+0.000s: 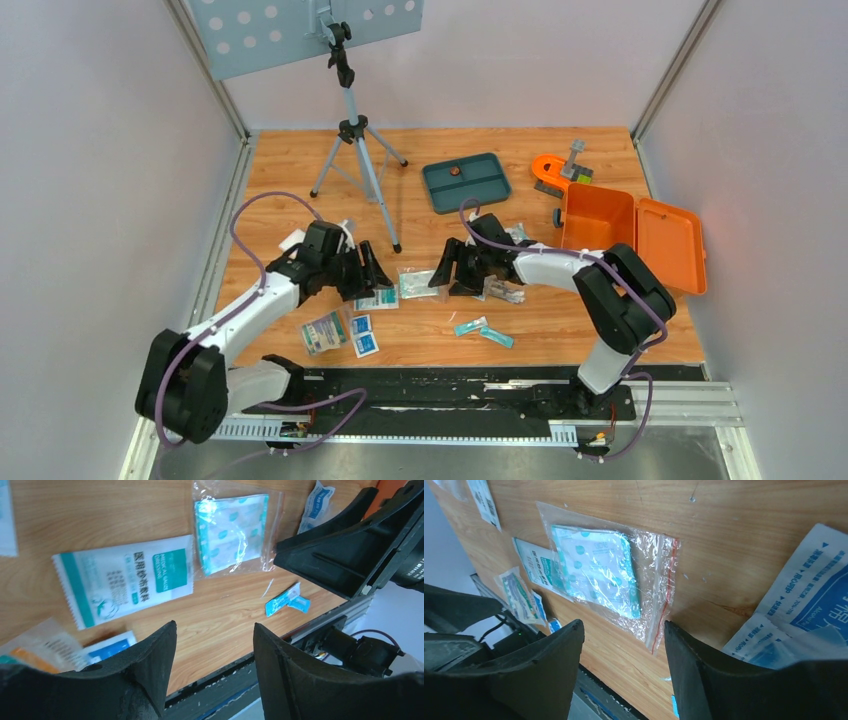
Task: Organize the medicine kit
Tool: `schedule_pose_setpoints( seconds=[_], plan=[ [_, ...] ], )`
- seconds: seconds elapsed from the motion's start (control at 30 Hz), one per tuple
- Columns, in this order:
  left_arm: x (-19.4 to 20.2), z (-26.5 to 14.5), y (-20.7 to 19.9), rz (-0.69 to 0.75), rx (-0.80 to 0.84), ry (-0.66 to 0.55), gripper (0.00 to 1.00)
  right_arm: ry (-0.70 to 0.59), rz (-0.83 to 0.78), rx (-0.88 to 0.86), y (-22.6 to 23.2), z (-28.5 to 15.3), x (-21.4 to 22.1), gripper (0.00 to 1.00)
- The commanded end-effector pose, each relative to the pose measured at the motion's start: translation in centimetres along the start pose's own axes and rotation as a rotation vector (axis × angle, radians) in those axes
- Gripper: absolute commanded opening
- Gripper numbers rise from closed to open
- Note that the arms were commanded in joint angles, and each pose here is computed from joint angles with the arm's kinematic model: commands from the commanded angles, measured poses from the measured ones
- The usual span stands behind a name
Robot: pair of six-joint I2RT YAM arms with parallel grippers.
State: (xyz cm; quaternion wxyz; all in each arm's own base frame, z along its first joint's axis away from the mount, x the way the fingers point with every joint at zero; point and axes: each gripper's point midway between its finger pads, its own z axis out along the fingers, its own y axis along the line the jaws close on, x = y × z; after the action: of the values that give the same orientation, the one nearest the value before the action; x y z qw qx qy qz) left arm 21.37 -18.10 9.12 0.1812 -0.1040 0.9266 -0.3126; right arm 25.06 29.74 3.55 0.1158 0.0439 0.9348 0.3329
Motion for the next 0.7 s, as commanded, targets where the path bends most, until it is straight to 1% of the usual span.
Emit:
schedule_pose_setpoints(
  seconds=[0.0,0.13,0.2,0.33,0.37,0.4,0.43,0.53,0.6,0.67],
  plan=[
    [-1.8,1.9,-2.9,0.021,0.123,-0.044,0.65,-0.008,0.078,-0.084,0.4,-0.1,-0.4,0.63],
    [-2.5,3.5,-2.7,0.021,0.112,-0.037,0.62,-0.035,0.107,-0.043,-0.9,-0.5,-0.7,0.62],
    [-2.9,4.2,-2.6,0.021,0.101,-0.041,0.57,-0.045,0.120,-0.021,-1.5,-0.6,-0.8,0.62],
    [-3.3,5.4,-2.2,0.020,0.093,-0.046,0.43,-0.040,0.139,-0.002,-2.3,-0.3,-0.4,0.62],
    [-3.2,5.9,-1.9,0.017,0.083,-0.038,0.38,-0.037,0.142,0.000,-2.5,-0.2,-0.3,0.62],
    [-3.1,6.4,-1.7,0.015,0.078,-0.031,0.36,-0.037,0.145,-0.002,-2.6,0.0,-0.2,0.62],
    [-3.1,6.7,-1.6,0.014,0.077,-0.026,0.31,-0.034,0.150,0.000,-2.8,0.1,-0.1,0.62],
    [-2.7,7.8,-1.5,0.014,0.081,0.002,0.28,-0.016,0.170,0.009,-3.4,0.5,0.6,0.62],
    [-2.3,8.3,-1.4,0.007,0.076,0.021,0.27,-0.025,0.173,-0.021,-3.1,0.8,0.4,0.62],
    [-2.3,8.7,-1.6,0.011,0.087,0.018,0.25,-0.015,0.187,-0.031,-3.1,1.0,0.6,0.61]
  ],
)
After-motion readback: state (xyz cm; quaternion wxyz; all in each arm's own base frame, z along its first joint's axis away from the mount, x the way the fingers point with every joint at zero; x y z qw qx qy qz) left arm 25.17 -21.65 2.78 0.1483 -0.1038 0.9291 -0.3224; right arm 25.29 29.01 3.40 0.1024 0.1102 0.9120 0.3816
